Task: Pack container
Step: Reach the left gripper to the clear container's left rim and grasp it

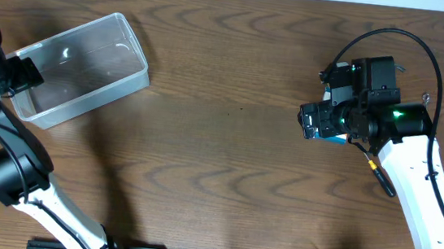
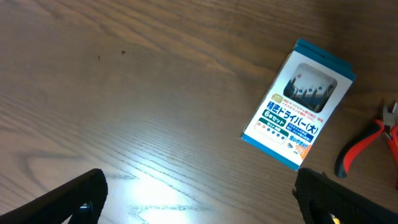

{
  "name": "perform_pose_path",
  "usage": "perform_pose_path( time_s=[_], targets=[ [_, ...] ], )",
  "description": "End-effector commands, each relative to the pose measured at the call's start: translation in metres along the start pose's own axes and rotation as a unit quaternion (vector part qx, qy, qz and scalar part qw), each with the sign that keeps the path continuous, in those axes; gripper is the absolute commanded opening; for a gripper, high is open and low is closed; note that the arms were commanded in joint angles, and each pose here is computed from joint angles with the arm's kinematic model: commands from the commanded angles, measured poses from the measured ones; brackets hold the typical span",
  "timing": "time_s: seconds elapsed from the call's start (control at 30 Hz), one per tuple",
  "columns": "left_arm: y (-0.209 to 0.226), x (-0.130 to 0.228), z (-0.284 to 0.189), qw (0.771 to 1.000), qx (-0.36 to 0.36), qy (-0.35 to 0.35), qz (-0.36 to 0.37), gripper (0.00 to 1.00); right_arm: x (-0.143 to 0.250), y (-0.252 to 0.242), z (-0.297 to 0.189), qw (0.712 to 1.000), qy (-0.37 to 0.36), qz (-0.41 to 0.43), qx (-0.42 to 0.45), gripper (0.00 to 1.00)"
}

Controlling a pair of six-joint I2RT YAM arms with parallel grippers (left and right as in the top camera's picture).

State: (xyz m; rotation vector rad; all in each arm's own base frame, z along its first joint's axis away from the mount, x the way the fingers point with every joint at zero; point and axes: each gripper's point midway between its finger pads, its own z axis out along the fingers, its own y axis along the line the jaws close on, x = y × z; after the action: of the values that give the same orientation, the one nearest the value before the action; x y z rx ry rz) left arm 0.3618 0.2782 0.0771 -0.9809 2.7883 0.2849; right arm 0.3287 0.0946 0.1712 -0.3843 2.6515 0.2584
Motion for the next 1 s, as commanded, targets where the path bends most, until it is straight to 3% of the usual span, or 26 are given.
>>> perform_pose_path(
  time_s=[0.0,0.1,0.27,0.8,0.97],
  targets=[
    [-0.012,-0.002,0.016,0.999,0.032,0.008,0.01,0.98,-0.003,0.002,-0.003,1.0,-0.003,-0.011,0.001,0.99],
    [-0.021,-0.003,0.026,0.999,0.052,0.01,0.008,0.96,-0.001,0.002,-0.003,1.0,0.001,-0.011,0.0,0.99],
    [-0.022,-0.007,0.028,0.999,0.053,0.003,0.006,0.66,0.007,0.002,-0.003,1.0,0.017,-0.008,0.0,0.98],
    [-0.022,-0.001,0.028,0.998,0.053,0.015,0.007,0.32,0.011,0.003,-0.004,1.0,0.025,-0.007,-0.001,0.93],
    [-0.022,0.001,0.028,0.998,0.053,0.019,0.007,0.12,0.01,0.003,-0.005,1.0,0.025,-0.007,-0.001,0.93]
  ],
)
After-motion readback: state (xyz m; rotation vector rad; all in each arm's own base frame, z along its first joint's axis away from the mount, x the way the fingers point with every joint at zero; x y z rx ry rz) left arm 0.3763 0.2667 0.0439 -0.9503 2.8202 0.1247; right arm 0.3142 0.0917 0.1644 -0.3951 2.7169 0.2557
